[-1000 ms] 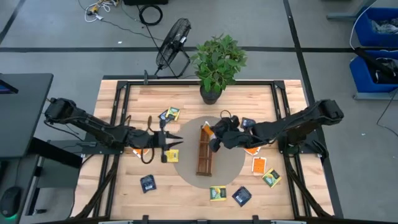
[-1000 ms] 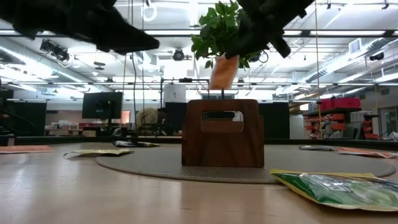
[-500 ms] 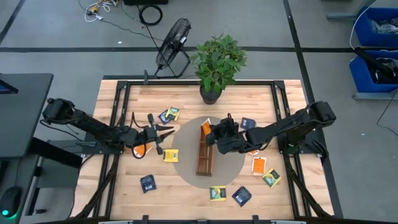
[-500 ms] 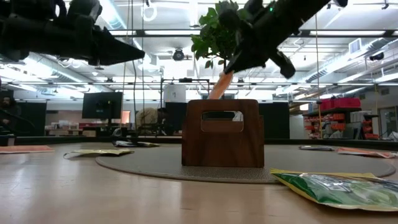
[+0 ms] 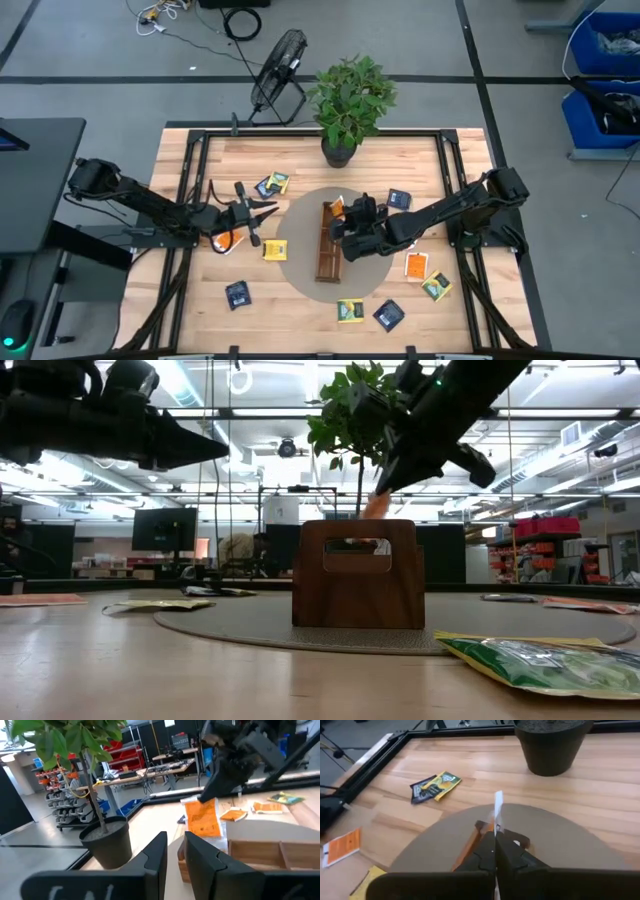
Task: Pick & Place Tea
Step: Put the orange tea bag into the top compartment of the top section wooden organizer
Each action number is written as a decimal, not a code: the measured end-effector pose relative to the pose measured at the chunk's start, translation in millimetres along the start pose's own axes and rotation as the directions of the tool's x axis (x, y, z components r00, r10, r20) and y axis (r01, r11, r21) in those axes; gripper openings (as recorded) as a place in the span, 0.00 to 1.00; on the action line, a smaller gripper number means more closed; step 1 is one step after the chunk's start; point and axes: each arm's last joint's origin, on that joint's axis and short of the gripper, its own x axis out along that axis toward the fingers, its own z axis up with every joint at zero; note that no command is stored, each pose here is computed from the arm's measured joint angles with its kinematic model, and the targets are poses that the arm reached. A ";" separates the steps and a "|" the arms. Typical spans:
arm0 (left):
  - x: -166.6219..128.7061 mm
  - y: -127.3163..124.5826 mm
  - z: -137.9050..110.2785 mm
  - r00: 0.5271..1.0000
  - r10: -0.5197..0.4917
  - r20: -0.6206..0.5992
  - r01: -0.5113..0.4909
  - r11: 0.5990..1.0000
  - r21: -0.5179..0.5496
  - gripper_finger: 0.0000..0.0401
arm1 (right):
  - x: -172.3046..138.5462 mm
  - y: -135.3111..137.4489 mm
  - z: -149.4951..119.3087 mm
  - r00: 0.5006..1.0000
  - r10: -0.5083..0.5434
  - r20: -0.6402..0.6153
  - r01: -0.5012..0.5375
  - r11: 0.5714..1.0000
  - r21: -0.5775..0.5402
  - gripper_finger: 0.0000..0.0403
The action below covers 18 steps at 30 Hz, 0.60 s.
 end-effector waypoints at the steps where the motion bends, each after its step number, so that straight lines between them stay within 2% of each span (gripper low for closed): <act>1: 0.0 0.1 0.4 1.000 0.001 0.004 -0.001 1.000 -0.004 0.17 | -0.2 -0.1 -0.3 1.000 0.000 -0.001 0.000 1.000 -0.002 0.00; 9: 0.3 0.5 0.4 1.000 0.004 0.003 -0.004 1.000 -0.005 0.17 | 15.5 3.0 -20.8 1.000 -0.016 -0.019 0.016 1.000 -0.024 0.00; 18: 0.3 0.5 0.3 1.000 0.004 0.002 -0.004 1.000 -0.004 0.17 | 17.9 2.8 -22.8 1.000 -0.021 -0.021 0.021 1.000 -0.016 0.00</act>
